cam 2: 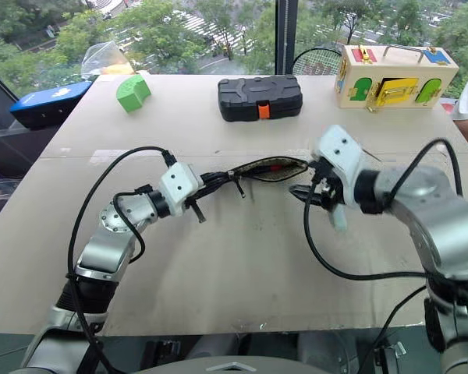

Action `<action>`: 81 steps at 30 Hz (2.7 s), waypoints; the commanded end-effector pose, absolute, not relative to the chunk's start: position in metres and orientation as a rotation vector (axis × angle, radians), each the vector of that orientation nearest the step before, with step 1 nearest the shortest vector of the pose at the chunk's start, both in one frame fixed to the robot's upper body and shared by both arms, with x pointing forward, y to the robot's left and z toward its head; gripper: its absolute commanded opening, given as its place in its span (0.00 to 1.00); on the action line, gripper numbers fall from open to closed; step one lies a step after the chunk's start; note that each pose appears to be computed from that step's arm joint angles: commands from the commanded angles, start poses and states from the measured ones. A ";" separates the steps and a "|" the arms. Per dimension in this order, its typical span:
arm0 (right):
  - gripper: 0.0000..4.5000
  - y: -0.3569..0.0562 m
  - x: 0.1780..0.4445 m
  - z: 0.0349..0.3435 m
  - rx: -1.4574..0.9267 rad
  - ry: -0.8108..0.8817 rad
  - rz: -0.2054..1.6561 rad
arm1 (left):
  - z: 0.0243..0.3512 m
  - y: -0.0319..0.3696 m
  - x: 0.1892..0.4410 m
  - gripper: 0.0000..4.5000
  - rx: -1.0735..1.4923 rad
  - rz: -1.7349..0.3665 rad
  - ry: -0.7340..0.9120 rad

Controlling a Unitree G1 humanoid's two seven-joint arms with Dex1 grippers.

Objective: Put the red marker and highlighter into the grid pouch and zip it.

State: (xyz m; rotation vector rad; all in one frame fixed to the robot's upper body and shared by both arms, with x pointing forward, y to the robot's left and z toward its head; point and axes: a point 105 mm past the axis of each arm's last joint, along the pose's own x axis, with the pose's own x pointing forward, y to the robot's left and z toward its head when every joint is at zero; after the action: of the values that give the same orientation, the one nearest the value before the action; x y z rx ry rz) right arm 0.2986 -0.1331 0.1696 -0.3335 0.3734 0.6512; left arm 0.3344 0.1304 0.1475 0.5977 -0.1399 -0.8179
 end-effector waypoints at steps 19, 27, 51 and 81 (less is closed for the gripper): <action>0.22 -0.177 0.303 0.102 -0.214 0.488 0.215 | 0.156 0.123 0.333 0.00 0.607 -0.811 -0.201; 0.16 -0.131 0.294 0.162 -0.414 0.331 0.669 | 0.153 0.114 0.327 0.00 0.605 -0.853 -0.219; 0.47 -0.082 0.344 0.171 -0.777 0.355 0.963 | 0.145 0.077 0.299 0.00 0.711 -0.967 -0.343; 0.88 -0.024 0.295 0.158 0.098 0.351 0.942 | 0.170 0.105 0.321 0.00 0.522 -0.839 -0.253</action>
State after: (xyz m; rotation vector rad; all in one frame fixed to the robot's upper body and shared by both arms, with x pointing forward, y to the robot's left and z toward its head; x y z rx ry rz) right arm 0.2921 -0.0294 0.1452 0.1004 0.4165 0.9295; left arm 0.3246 0.1050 0.1506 0.5200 -0.1850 -0.8414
